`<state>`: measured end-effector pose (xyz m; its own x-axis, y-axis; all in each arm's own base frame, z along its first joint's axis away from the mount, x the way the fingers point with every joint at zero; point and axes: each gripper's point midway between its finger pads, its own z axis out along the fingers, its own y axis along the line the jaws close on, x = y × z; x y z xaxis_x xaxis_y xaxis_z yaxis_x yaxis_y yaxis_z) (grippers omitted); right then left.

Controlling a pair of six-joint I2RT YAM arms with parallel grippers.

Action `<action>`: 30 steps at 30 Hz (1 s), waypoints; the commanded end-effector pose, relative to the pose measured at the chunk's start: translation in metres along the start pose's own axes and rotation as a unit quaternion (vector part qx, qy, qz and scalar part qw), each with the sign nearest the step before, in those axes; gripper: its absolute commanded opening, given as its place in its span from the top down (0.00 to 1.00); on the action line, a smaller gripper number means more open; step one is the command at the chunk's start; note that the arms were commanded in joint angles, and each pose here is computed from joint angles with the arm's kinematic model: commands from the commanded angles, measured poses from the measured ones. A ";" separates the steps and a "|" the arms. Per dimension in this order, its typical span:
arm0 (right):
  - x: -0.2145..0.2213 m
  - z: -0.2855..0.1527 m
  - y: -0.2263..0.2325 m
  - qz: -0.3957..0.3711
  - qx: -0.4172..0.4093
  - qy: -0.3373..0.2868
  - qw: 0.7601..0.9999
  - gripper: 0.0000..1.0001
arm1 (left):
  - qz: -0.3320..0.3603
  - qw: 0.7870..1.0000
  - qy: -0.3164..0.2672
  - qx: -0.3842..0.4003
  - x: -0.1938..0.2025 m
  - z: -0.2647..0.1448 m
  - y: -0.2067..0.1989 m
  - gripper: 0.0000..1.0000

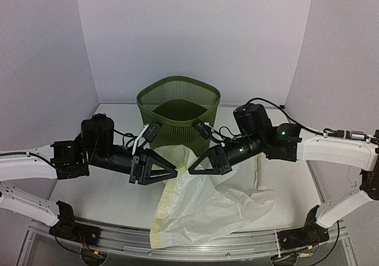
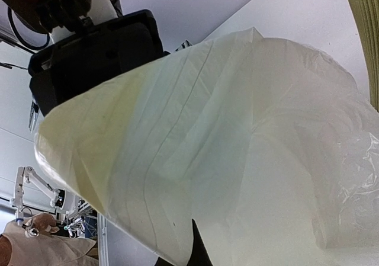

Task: Put the trash bags into the trash bin
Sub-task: Unfold the trash bag at the center of the board.

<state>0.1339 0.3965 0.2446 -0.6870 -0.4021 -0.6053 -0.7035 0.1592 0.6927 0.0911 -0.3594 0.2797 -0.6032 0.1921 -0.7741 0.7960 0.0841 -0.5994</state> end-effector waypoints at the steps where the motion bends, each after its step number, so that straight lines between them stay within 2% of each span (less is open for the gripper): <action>1: -0.022 -0.015 0.031 -0.039 -0.032 -0.024 0.998 1.00 | -0.019 1.000 0.023 0.002 0.013 0.004 0.004 0.60; 5: -0.023 -0.016 0.033 -0.045 -0.035 -0.026 0.998 1.00 | -0.021 1.000 0.022 0.002 0.015 0.006 0.007 0.62; 6: -0.023 -0.015 0.033 -0.044 -0.035 -0.025 0.998 1.00 | -0.019 1.000 0.019 0.009 0.014 0.007 0.006 0.66; 7: -0.023 -0.014 0.032 -0.044 -0.035 -0.024 0.998 1.00 | -0.015 1.000 0.017 0.017 0.013 0.008 0.003 0.76; 8: -0.023 -0.013 0.030 -0.042 -0.033 -0.023 0.998 1.00 | -0.011 0.999 0.015 0.027 0.012 0.009 0.000 0.90; 9: -0.023 -0.012 0.028 -0.041 -0.029 -0.023 0.998 1.00 | -0.008 0.999 0.011 0.033 0.010 0.009 -0.002 0.98; 10: -0.024 -0.010 0.025 -0.040 -0.024 -0.024 0.999 1.00 | -0.008 0.999 0.004 0.033 0.008 0.009 -0.002 1.00; 14: -0.030 -0.009 0.008 -0.032 0.019 -0.041 0.998 0.99 | -0.017 0.999 -0.033 0.004 -0.001 -0.001 0.004 1.00; 15: -0.032 -0.009 0.001 -0.025 0.039 -0.048 0.998 0.93 | -0.021 0.999 -0.044 -0.008 -0.004 -0.004 0.007 1.00; 17: -0.035 -0.012 -0.016 -0.012 0.086 -0.064 0.994 0.66 | -0.039 0.996 -0.068 -0.042 -0.011 -0.010 0.017 1.00; 19: -0.038 -0.018 -0.029 -0.004 0.126 -0.078 0.989 0.50 | -0.052 0.993 -0.082 -0.071 -0.014 -0.014 0.026 1.00; 21: -0.041 -0.026 -0.032 -0.006 0.149 -0.094 0.984 0.48 | -0.062 0.991 -0.090 -0.082 -0.017 -0.014 0.031 1.00; 25: -0.041 -0.033 -0.015 -0.028 0.131 -0.098 0.986 0.48 | -0.074 0.990 -0.093 -0.082 -0.025 -0.009 0.030 1.00; 30: -0.032 0.001 0.010 -0.072 0.118 -0.064 0.988 0.49 | -0.097 0.986 -0.081 -0.108 -0.032 0.001 0.038 1.00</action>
<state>0.1696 0.3888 0.2524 -0.6608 -0.2899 -0.6924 -0.7437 0.3776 0.5517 0.1273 -0.3532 0.2600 -0.7192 0.0420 -0.6935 0.6740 0.2844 -0.6818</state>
